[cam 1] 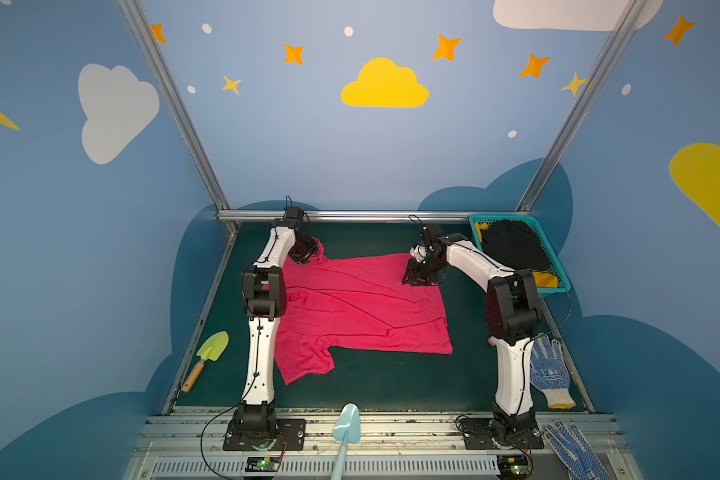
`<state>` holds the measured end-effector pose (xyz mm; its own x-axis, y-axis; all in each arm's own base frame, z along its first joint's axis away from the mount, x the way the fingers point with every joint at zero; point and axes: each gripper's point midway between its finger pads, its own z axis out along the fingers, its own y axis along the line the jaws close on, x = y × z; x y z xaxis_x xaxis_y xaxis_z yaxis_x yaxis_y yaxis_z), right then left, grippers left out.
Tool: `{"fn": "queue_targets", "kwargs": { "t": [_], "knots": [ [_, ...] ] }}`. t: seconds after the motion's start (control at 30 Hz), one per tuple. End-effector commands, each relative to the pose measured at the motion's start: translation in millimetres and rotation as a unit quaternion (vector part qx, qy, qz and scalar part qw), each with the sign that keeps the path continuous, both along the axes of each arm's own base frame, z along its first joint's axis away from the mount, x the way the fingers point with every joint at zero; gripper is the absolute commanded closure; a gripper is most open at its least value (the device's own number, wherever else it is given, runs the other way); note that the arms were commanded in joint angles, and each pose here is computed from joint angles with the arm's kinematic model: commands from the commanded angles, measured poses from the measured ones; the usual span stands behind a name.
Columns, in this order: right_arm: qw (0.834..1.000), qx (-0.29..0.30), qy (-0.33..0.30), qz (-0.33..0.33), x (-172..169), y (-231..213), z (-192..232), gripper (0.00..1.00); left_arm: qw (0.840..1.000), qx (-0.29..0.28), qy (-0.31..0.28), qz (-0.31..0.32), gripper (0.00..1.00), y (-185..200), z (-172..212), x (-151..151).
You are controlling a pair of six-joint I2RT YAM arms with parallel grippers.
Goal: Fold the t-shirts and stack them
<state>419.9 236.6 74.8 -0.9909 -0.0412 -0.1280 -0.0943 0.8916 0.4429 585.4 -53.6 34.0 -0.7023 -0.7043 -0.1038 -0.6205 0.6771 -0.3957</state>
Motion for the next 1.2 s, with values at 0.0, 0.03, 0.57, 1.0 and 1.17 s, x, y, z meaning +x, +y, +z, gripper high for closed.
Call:
{"fn": "queue_targets", "kwargs": {
  "t": [0.0,0.03,0.57,1.0,1.17],
  "knots": [
    [1.0,0.013,-0.014,-0.001,1,1,15,0.63,1.0,-0.019,0.009,-0.002,0.67,-9,-11,-1],
    [1.0,0.013,-0.014,-0.002,1,1,14,0.63,1.0,-0.021,0.01,-0.004,0.68,-11,-12,-1],
    [1.0,0.019,0.013,-0.006,-9,2,-5,0.63,0.993,-0.09,-0.07,-0.031,0.81,-51,0,42],
    [0.999,0.022,0.028,-0.008,-12,4,-15,0.63,0.977,-0.147,-0.148,-0.05,0.51,-89,11,75],
    [0.999,0.02,0.028,-0.01,-9,3,-16,0.63,0.967,-0.181,-0.171,-0.054,0.39,-97,21,86]
  ]
}}
